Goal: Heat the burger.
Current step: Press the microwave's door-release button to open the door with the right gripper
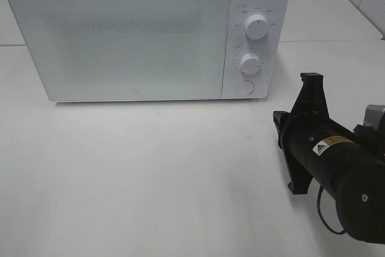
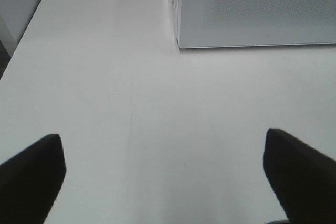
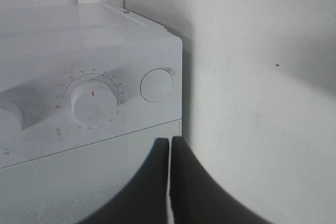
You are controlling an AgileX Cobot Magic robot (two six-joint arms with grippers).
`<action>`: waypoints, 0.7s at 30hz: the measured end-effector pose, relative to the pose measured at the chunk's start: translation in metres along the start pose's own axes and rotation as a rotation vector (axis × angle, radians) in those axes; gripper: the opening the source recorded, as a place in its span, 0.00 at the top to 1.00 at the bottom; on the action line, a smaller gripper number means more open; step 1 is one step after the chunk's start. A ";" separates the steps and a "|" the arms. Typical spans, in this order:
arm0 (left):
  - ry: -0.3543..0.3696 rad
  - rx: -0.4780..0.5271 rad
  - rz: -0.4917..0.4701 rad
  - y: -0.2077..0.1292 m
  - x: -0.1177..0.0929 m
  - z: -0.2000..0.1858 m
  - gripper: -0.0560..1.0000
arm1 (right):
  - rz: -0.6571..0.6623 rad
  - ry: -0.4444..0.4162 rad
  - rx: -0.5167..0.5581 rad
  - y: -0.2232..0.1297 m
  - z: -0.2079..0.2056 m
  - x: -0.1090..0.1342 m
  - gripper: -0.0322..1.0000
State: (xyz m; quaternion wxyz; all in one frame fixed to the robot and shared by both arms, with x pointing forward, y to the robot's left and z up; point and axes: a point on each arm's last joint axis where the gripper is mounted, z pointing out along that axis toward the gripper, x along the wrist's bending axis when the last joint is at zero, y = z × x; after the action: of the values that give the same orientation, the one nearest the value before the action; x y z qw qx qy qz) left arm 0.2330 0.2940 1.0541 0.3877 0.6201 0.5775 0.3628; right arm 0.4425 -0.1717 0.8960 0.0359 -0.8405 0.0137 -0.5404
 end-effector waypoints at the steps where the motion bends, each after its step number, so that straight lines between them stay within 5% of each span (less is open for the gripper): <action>1: 0.000 0.000 0.000 0.000 0.000 0.000 0.06 | -0.006 0.001 0.002 -0.001 0.001 0.001 0.96; 21: 0.000 0.000 0.000 0.000 0.000 0.000 0.06 | -0.079 0.003 0.011 -0.014 0.059 0.000 0.96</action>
State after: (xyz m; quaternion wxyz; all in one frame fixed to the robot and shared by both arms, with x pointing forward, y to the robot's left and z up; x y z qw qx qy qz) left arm 0.2330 0.2940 1.0541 0.3877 0.6201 0.5775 0.3628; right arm 0.4962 -0.1551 0.8726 0.0192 -0.8395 -0.0226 -0.5425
